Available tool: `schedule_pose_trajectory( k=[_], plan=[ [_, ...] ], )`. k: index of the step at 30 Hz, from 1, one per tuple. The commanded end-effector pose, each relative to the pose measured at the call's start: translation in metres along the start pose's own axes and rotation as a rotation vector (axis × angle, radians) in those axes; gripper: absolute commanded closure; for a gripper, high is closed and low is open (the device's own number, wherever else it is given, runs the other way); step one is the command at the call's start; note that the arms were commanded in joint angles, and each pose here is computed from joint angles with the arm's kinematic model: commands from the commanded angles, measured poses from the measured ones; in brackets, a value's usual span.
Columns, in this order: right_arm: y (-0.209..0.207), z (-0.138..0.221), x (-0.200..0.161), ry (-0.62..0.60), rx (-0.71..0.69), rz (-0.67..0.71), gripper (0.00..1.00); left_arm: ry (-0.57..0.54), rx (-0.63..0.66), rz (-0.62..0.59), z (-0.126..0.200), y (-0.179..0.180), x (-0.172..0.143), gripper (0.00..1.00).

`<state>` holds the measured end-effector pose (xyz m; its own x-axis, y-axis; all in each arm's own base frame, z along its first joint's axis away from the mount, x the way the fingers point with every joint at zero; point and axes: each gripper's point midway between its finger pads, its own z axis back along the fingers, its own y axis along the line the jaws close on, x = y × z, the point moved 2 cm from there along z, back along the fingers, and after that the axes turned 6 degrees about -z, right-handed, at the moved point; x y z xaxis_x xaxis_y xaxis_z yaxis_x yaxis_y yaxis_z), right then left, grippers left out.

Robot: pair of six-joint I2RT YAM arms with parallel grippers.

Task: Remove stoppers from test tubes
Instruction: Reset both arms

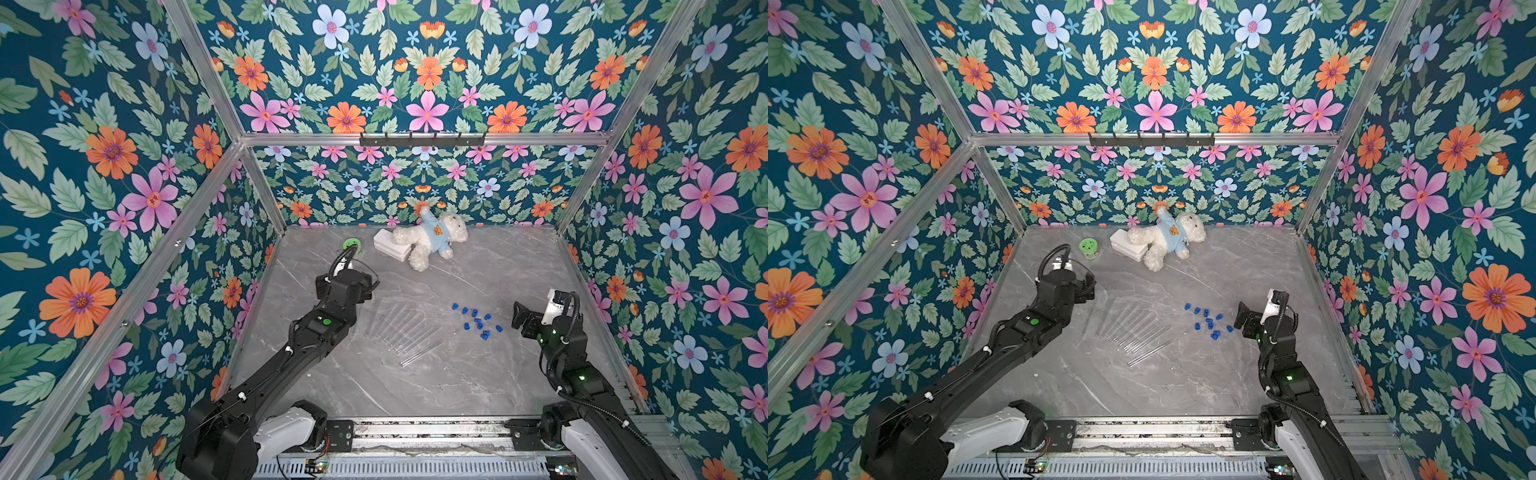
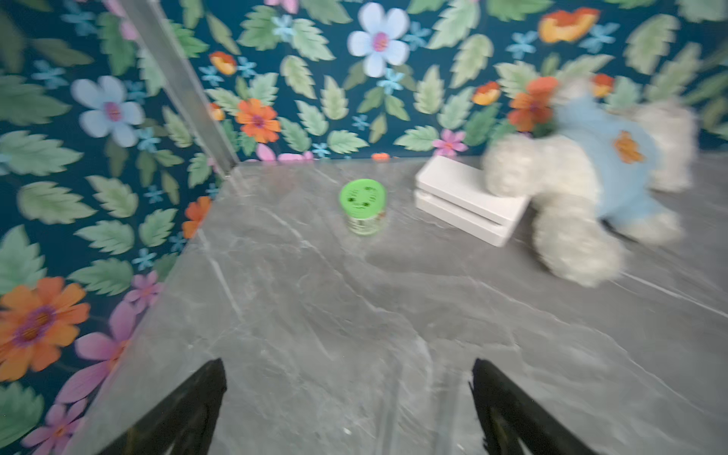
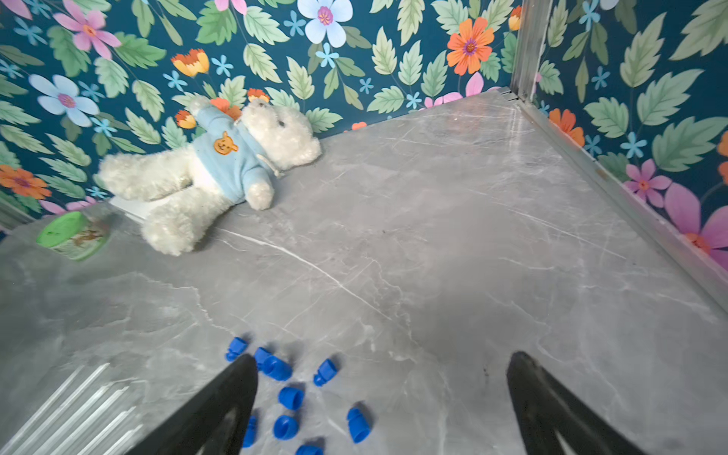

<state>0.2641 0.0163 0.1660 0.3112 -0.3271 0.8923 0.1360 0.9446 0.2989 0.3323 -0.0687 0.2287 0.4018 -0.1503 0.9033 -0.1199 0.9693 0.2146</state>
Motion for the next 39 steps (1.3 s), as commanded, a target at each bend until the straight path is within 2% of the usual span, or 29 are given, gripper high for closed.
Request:
schedule_pose_trajectory(
  k=[1, 6, 9, 13, 21, 24, 26, 28, 30, 32, 34, 39],
  plan=[
    [0.000, -0.009, 0.016, -0.119, 0.030, 0.105, 0.01, -0.046, 0.130, 0.017, -0.008, 0.032, 0.000, 0.00],
    [-0.022, -0.031, 0.002, -0.119, 0.009, 0.060, 0.01, -0.032, 0.234, 0.014, -0.024, 0.066, -0.034, 0.00],
    [-0.027, -0.044, -0.007, -0.108, -0.006, 0.080, 0.01, -0.026, 0.266, 0.053, -0.035, 0.083, -0.056, 0.00],
    [-0.028, -0.050, -0.002, -0.167, -0.002, 0.083, 0.01, -0.095, 0.221, 0.107, -0.043, 0.083, -0.078, 0.00],
    [-0.027, -0.071, -0.003, -0.153, 0.019, 0.126, 0.01, -0.211, 0.141, 0.108, -0.060, 0.067, -0.088, 0.00],
    [-0.032, -0.082, -0.013, -0.151, 0.020, 0.123, 0.01, -0.230, 0.087, 0.071, -0.070, 0.058, -0.088, 0.00],
    [-0.034, -0.085, -0.010, -0.203, 0.017, 0.125, 0.01, -0.244, 0.033, 0.060, -0.074, 0.051, -0.095, 0.00],
    [-0.039, -0.083, -0.012, -0.172, -0.020, 0.102, 0.01, -0.270, 0.019, 0.057, -0.078, 0.050, -0.098, 0.00],
    [-0.043, -0.091, -0.012, -0.133, -0.044, 0.087, 0.01, -0.217, 0.011, 0.061, -0.085, 0.050, -0.102, 0.00],
    [-0.045, -0.099, -0.008, -0.120, -0.063, 0.089, 0.01, -0.226, 0.037, 0.083, -0.087, 0.056, -0.100, 0.00],
    [-0.055, -0.102, -0.011, -0.069, -0.137, 0.057, 0.01, -0.191, 0.074, 0.103, -0.090, 0.062, -0.104, 0.00],
    [-0.054, -0.102, -0.010, -0.082, -0.133, 0.062, 0.01, -0.198, 0.076, 0.105, -0.089, 0.062, -0.104, 0.00]
  ],
)
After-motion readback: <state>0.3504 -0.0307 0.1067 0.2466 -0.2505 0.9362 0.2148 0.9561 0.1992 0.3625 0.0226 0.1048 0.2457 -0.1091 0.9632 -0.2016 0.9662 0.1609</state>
